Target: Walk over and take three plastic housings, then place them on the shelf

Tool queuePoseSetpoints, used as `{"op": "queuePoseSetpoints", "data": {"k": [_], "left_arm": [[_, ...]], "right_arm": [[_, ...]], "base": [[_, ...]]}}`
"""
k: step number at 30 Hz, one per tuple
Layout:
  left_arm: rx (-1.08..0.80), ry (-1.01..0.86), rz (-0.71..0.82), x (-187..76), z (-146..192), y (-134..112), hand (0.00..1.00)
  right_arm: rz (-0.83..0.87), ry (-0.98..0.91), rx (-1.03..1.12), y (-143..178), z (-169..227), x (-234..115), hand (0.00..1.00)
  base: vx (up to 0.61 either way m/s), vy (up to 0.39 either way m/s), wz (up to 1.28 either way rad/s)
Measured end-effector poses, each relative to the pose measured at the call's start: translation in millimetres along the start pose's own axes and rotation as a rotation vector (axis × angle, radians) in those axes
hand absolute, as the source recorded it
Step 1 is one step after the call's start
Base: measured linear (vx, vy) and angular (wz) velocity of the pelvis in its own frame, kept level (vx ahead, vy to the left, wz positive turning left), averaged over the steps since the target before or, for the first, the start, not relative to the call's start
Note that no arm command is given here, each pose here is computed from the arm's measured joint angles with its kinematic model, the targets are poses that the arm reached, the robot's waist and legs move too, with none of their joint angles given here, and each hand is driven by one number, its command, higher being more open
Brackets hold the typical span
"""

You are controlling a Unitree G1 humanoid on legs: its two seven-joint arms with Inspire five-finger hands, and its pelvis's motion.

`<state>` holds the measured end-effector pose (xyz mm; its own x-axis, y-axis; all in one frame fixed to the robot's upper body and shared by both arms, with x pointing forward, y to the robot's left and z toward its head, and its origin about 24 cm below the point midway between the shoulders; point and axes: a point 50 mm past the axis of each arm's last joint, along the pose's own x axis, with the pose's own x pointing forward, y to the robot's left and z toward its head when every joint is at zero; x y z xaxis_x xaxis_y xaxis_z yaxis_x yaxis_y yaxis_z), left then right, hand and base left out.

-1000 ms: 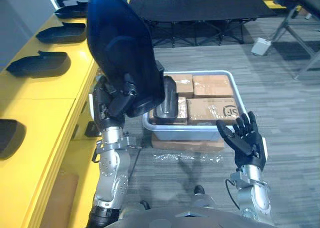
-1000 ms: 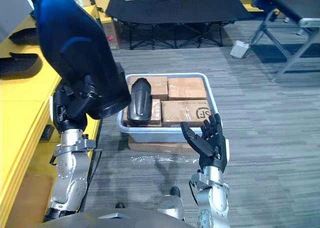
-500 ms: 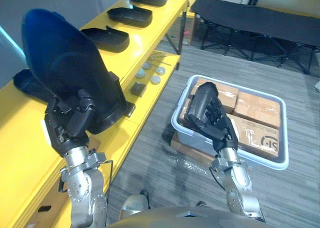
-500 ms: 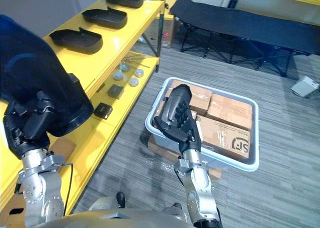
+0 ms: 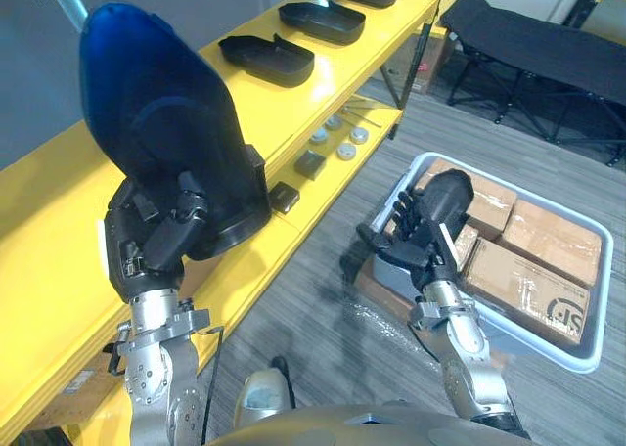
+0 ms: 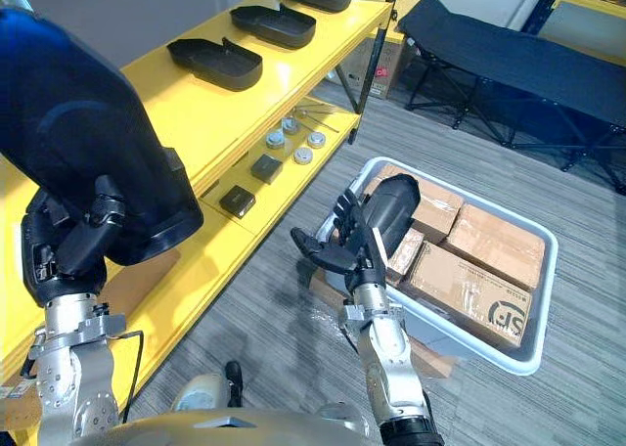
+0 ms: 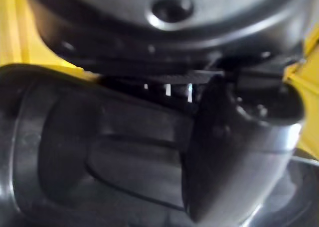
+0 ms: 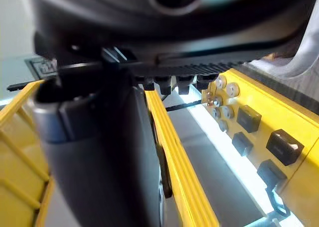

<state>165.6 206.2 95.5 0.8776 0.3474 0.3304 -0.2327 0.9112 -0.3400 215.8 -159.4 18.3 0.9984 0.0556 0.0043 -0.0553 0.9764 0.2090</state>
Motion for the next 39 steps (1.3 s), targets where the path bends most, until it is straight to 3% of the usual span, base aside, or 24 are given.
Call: {"op": "queuePoseSetpoints", "data": {"k": [6, 19, 28, 34, 37, 39], "left_arm": [[-0.009, 0.03, -0.172, 9, -7, -22, 0.0], [-0.014, 0.08, -0.086, 3, -13, -17, 0.0], [0.049, -0.003, -0.038, 14, 3, 2, 0.0], [-0.028, -0.087, -0.125, 43, 8, -23, 0.0], [0.012, -0.092, -0.16, 45, 10, -23, 0.0], [-0.023, 0.002, -0.156, 38, -6, -31, 0.0]], "right_arm": [[-0.042, -0.024, 0.011, -10, 3, -3, 1.0], [0.071, -0.08, 0.044, 4, 11, -1, 1.0], [0.041, -0.347, 0.053, 17, 60, 18, 1.0], [0.015, -0.483, -0.05, -1, 89, 14, 1.0], [0.077, -0.647, -0.074, 7, 122, 9, 1.0], [0.127, -0.719, -0.148, 6, 143, 12, 1.0]], "base": [[-0.03, -0.038, 0.58], [-0.07, -0.01, 0.16], [0.22, 0.037, 0.59], [0.24, -0.144, 1.15], [0.26, -0.395, 0.82], [0.23, -0.354, 0.69]]}}
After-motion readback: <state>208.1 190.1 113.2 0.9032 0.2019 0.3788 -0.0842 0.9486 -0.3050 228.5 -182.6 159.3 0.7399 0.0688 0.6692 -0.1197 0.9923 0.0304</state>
